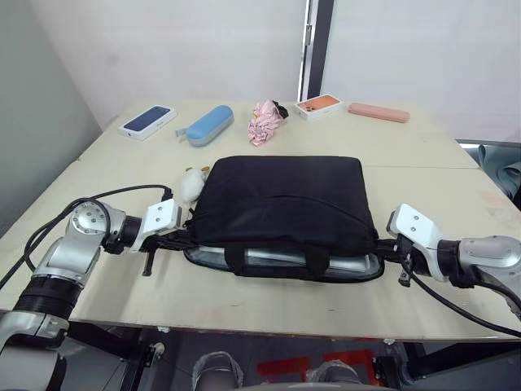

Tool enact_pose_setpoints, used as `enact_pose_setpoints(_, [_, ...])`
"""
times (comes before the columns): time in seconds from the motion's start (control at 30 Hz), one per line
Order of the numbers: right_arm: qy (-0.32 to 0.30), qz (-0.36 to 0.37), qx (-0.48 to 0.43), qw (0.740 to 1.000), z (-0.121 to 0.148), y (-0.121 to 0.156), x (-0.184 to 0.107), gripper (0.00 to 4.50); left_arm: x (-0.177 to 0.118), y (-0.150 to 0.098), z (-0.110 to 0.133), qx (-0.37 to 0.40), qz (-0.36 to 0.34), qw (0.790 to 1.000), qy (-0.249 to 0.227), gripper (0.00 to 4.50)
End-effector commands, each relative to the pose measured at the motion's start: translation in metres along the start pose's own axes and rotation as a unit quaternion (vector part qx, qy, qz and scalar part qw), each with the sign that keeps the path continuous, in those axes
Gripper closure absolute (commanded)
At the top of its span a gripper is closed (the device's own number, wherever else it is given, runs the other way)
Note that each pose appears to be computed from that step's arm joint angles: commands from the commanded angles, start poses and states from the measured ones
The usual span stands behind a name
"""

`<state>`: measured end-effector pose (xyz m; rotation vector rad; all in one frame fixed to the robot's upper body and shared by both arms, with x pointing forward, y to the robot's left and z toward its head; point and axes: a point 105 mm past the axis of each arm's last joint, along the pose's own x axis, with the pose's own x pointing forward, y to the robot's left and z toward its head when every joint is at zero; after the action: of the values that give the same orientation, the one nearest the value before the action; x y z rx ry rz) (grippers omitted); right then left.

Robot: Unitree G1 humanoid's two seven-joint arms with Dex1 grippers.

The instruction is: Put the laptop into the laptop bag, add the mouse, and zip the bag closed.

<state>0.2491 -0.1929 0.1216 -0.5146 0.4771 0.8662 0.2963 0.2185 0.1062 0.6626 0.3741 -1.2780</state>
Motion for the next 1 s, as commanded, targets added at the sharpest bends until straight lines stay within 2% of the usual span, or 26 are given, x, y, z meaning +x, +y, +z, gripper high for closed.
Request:
enact_pose_setpoints(0.03, [-0.025,0.03,-0.031,0.999,0.017,0.014,-0.003,4.48,0.003,-0.007,-0.008,-0.022,-0.025,0.999,0.011,4.5])
enact_pose_setpoints(0.13, [-0.008,0.022,-0.031,0.999,0.008,0.012,-0.003,4.48,0.002,-0.009,-0.005,-0.033,-0.039,0.999,0.004,4.5])
enact_pose_setpoints(0.27, [0.005,0.022,-0.034,0.999,0.001,0.012,-0.001,4.48,-0.003,-0.018,-0.012,-0.03,-0.069,0.997,0.033,4.5])
enact_pose_setpoints(0.4, [0.021,0.015,-0.037,0.999,-0.007,0.008,0.003,4.48,-0.001,-0.024,-0.007,-0.038,-0.083,0.996,0.023,4.5])
enact_pose_setpoints(0.57, [0.012,0.017,-0.035,0.999,-0.004,0.006,0.008,4.48,0.003,-0.032,-0.003,-0.031,-0.096,0.995,0.021,4.5])
enact_pose_setpoints(0.93, [0.01,-0.006,-0.037,0.999,-0.002,-0.008,0.008,4.48,0.007,-0.018,-0.004,0.002,-0.064,0.998,0.021,4.5])
enact_pose_setpoints(1.0, [0.011,-0.008,-0.04,0.999,-0.002,-0.009,0.007,4.48,0.013,-0.003,-0.002,0.027,-0.03,0.999,0.012,4.5])
